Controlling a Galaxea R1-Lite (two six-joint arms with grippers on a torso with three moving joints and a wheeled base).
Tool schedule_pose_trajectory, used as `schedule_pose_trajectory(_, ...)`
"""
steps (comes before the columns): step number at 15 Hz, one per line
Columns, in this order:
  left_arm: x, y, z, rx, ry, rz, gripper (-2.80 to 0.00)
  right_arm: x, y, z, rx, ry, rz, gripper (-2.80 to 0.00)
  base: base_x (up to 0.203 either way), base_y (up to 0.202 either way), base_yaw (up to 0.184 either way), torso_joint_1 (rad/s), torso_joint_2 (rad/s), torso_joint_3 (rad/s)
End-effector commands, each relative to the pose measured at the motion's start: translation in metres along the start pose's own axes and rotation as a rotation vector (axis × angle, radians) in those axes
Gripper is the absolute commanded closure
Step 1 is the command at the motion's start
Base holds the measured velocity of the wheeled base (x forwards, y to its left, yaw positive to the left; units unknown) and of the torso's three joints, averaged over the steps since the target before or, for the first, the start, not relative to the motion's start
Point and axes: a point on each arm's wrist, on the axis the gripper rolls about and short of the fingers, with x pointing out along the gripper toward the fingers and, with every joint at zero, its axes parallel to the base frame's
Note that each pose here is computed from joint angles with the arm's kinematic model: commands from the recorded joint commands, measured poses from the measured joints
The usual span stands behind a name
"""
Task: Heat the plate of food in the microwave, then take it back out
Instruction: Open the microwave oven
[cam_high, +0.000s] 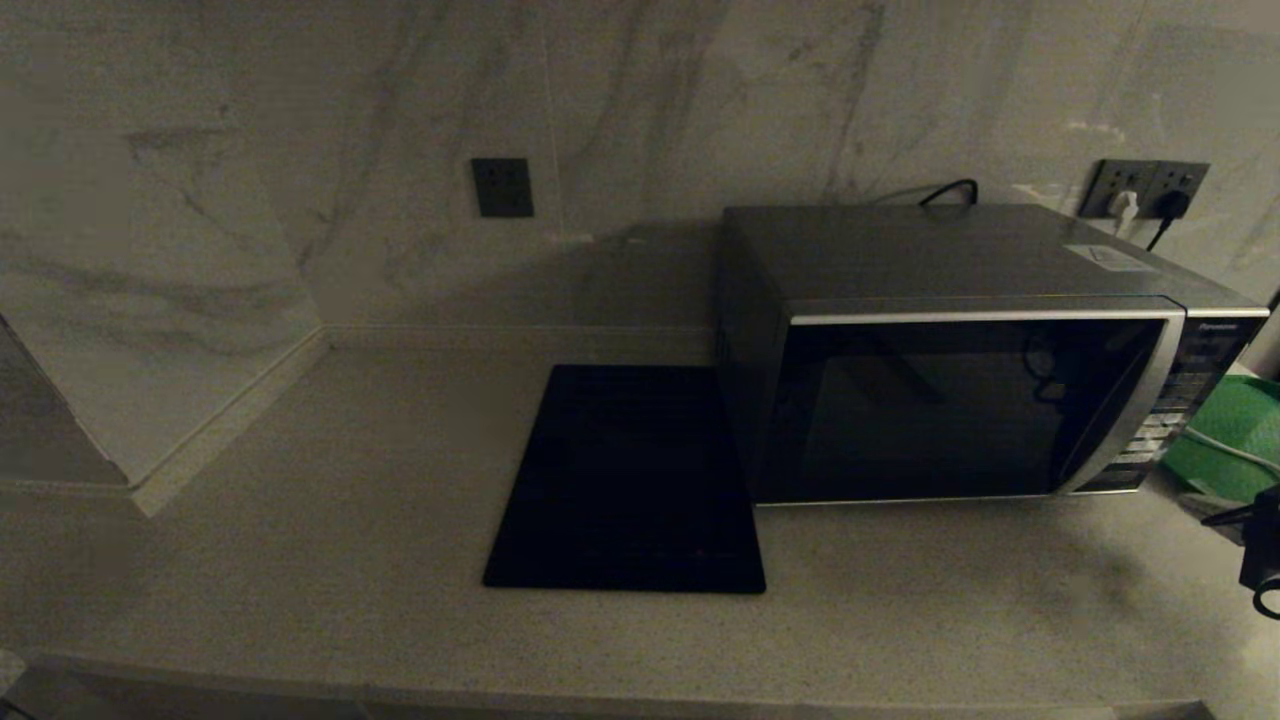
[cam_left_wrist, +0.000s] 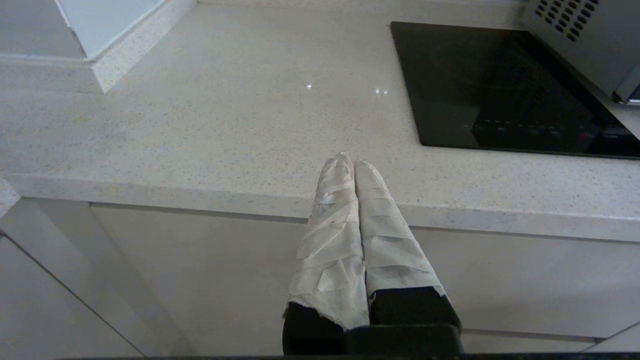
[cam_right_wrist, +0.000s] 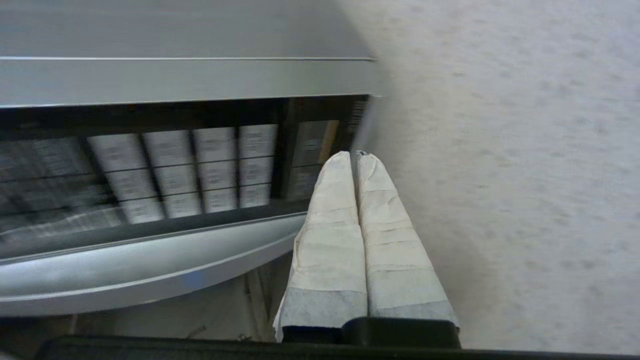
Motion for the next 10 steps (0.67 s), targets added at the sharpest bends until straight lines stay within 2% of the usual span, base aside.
schedule_pose_trajectory(1, 0.000, 0.000, 0.000, -0.001, 0.000, 0.001, 0.00, 0.004, -0.009, -0.002, 0.021, 0.016, -0.007, 0.00, 0.000, 0.000, 0.000, 0.000, 0.00, 0.000)
schedule_pose_trajectory(10, 0.000, 0.000, 0.000, -0.001, -0.001, 0.001, 0.00, 0.024, -0.003, -0.012, 0.007, 0.077, 0.012, 0.00, 0.000, 0.000, 0.000, 0.000, 0.00, 0.000)
